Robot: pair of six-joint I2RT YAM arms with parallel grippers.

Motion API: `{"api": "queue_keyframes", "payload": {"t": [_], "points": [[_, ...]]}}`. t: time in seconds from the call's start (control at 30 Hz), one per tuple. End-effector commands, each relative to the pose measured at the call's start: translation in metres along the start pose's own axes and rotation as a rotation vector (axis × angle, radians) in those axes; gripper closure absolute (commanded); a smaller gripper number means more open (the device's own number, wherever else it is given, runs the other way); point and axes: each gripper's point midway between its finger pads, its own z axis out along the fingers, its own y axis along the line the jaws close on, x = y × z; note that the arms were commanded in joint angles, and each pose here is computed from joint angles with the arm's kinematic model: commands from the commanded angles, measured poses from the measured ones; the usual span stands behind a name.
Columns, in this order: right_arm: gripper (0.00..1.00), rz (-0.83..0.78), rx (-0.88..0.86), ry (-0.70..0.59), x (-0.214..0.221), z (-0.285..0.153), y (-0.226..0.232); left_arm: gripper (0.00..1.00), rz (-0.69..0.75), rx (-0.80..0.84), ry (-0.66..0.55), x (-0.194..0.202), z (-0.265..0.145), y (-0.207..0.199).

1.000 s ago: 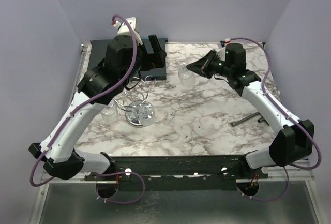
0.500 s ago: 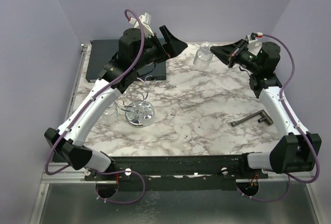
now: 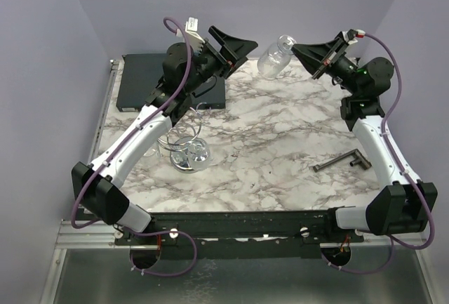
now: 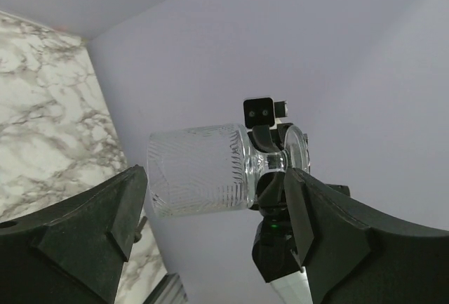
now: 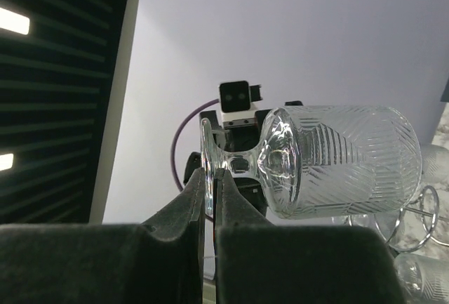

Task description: Take the wine glass off the wine glass rack

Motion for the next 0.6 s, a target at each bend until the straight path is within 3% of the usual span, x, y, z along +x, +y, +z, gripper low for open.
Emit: {"api": "queue_keyframes", "payload": {"t": [0.0, 0.57], "points": [[0.99, -0.072, -0.138, 0.018, 0.008, -0.002, 0.055, 0.14, -0.075, 0.074, 0.0, -0.002, 0.005, -0.012], [0.99, -0.029, -0.233, 0.041, 0.003, 0.002, 0.073, 0.18, -0.224, 0.232, 0.111, 0.017, 0.017, -0.026]]}}
